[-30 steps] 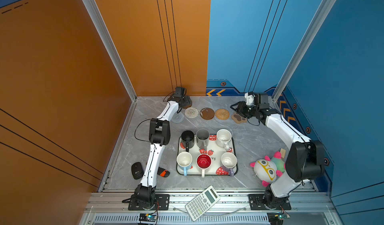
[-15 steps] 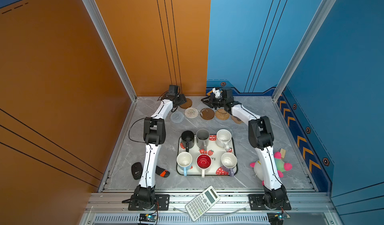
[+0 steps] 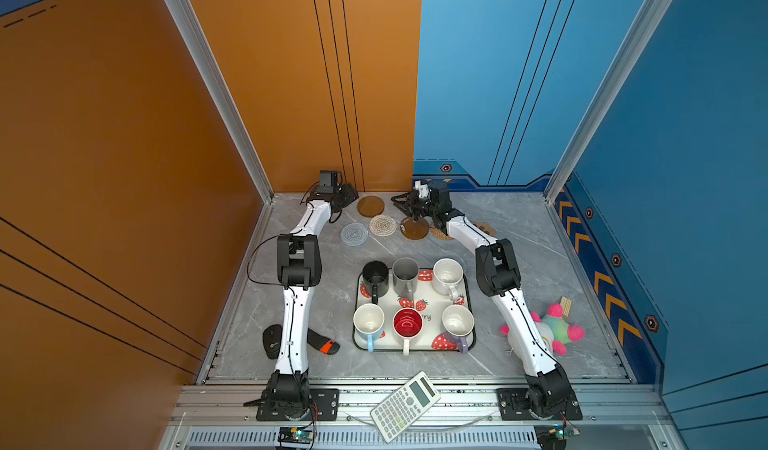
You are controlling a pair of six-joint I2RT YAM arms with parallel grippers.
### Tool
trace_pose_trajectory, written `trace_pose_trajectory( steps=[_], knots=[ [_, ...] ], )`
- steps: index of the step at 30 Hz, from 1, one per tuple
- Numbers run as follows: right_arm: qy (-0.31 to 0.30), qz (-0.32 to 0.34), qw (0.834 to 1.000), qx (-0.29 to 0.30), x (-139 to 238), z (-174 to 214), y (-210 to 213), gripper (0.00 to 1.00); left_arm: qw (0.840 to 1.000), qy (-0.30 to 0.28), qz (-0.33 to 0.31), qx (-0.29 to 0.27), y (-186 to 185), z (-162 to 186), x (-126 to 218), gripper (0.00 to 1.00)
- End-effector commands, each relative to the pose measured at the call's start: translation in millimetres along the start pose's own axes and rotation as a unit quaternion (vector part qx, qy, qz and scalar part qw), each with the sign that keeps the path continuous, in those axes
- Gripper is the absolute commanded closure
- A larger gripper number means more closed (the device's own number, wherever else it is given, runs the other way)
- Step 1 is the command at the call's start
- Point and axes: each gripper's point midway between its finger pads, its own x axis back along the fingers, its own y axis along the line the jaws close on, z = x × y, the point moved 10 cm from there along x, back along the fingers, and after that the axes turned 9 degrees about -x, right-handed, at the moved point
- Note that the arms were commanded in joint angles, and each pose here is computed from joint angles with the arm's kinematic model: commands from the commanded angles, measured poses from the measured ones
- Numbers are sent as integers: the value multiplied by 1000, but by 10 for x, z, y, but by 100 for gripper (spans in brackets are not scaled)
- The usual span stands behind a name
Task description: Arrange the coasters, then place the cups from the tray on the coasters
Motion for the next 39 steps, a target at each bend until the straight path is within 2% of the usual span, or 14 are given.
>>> trace_pose_trajectory(
  steps=[1,12,18,31,39],
  knots=[
    [-33,-16,999,0,-28,-64,73,73,999,1,37,20,63,119,-231,34],
    [-23,-23,999,-11,-30,-69,41,73,993,-49,92,49,140,153,-548,35],
    [-12,-43,999,-10,38,-78,139,74,986,-59,144,58,36,222,-715,35],
    [-57,-64,996,26,730,-137,546,74,979,-17,200,42,-227,539,-841,37],
    [-56,-42,997,38,848,-79,570,75,972,16,232,26,-342,662,-844,35]
  ],
)
